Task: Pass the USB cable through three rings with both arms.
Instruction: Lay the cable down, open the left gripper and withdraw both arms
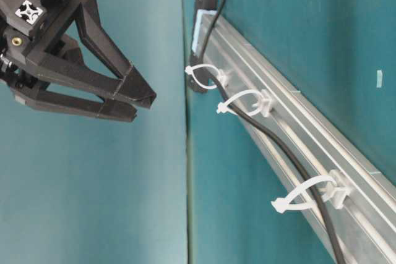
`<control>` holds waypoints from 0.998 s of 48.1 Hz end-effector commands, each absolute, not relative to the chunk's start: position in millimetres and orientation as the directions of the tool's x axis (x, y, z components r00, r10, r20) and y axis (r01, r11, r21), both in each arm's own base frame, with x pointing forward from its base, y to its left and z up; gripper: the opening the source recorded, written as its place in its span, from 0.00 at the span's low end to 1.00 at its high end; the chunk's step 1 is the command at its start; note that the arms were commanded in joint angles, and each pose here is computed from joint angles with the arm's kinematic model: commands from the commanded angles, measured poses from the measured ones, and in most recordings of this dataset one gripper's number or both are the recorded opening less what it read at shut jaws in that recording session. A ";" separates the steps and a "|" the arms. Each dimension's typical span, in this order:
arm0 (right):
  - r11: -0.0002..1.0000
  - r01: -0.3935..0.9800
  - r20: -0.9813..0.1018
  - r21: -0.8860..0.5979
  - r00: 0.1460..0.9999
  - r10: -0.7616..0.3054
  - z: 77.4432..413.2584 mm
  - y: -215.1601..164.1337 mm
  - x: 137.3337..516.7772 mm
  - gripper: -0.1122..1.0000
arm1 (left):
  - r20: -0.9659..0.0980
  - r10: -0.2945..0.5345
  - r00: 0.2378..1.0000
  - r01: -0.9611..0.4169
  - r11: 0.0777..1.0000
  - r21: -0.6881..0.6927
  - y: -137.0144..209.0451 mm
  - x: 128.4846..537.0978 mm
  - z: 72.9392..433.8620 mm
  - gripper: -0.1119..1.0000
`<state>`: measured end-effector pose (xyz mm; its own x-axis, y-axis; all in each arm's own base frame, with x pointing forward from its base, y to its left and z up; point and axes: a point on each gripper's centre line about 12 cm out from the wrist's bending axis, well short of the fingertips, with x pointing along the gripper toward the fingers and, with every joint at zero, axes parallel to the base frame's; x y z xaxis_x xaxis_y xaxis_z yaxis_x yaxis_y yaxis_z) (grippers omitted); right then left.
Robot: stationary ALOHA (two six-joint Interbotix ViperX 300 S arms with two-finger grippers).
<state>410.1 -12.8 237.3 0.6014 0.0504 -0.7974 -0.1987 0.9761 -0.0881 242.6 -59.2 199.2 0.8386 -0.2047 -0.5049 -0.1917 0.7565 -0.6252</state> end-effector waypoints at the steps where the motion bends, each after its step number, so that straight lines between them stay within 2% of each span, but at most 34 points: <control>1: 0.978 -0.190 -0.784 -0.087 0.618 0.050 242.2 -11.7 411.3 0.81 | -0.462 -0.207 0.863 -0.162 0.752 -0.639 -58.9 246.2 212.0 0.99; 12: 0.978 -0.186 -0.768 -0.095 0.638 0.047 249.9 -12.5 412.6 0.81 | -0.387 -0.201 0.900 -0.097 0.773 -0.627 -54.2 242.9 234.1 0.96; 21: 0.979 -0.176 -0.735 -0.108 0.676 0.040 261.3 -13.3 406.7 0.81 | -0.347 -0.183 0.920 -0.017 0.865 -0.502 -47.2 237.2 248.2 0.95; 29: 0.983 -0.143 -0.710 -0.117 0.704 0.018 270.3 -22.6 385.8 0.81 | -0.292 -0.153 0.944 0.034 0.926 -0.375 -38.4 237.0 270.8 0.95; 39: 0.986 -0.078 -0.623 -0.145 0.782 -0.029 291.2 -34.8 353.5 0.81 | -0.210 -0.076 0.975 0.006 0.949 -0.317 -18.2 233.6 295.3 0.95; 48: 0.986 -0.043 -0.549 -0.163 0.834 -0.054 294.0 -34.9 320.9 0.81 | -0.136 0.014 0.991 -0.057 0.947 -0.316 3.2 228.3 315.8 0.95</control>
